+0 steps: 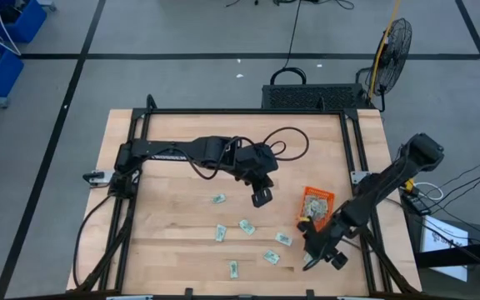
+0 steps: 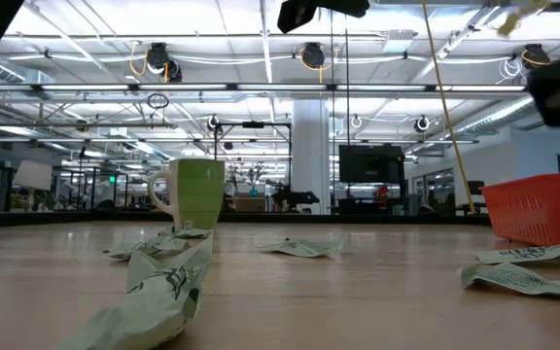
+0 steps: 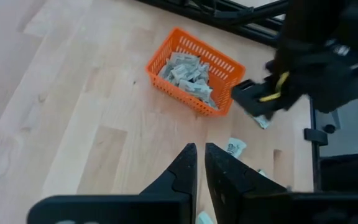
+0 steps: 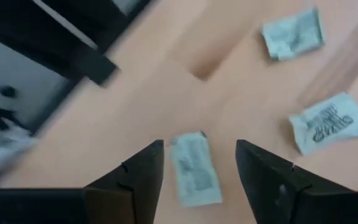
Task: Pick and place Stevia / Truvia into bins
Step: Put the stevia packet into the orange basket
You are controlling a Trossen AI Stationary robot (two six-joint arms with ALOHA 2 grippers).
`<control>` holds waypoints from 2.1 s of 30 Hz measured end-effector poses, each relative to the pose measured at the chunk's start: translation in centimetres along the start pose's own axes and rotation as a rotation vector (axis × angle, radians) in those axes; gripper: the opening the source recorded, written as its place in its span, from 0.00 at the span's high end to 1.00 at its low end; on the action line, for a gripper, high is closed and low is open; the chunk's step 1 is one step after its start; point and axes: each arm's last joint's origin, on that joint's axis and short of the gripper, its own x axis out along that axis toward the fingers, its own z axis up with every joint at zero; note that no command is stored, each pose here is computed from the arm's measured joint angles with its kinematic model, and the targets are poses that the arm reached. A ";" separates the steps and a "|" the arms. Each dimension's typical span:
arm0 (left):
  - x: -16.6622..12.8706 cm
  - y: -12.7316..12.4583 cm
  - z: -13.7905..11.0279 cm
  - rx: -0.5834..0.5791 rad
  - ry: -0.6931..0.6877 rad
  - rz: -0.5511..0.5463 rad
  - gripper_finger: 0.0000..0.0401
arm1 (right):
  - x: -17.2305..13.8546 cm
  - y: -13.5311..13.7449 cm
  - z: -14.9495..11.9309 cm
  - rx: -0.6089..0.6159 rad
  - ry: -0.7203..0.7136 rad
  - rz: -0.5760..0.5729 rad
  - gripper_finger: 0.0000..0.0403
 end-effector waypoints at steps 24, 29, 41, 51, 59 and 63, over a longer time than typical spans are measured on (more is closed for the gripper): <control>0.0 0.2 -0.1 0.031 0.013 0.016 0.91 | 4.2 1.1 -3.6 -0.034 0.046 -0.041 0.91; 0.0 0.2 -0.2 0.030 0.019 0.018 0.91 | 1.3 1.6 -2.6 0.025 -0.040 -0.005 0.97; 0.0 0.7 0.0 0.024 -0.001 0.073 0.91 | -7.4 0.9 -5.5 0.135 0.022 -0.220 0.98; -0.1 1.7 0.4 0.004 -0.010 0.088 0.91 | -6.8 -0.3 -6.9 0.193 0.166 -0.280 0.85; -0.1 2.0 0.5 0.008 -0.013 0.094 0.91 | -5.5 -0.8 -5.9 0.135 0.135 -0.278 0.79; -0.1 2.0 0.4 0.018 0.005 0.094 0.91 | -5.8 -1.3 -5.1 0.157 0.099 -0.287 0.77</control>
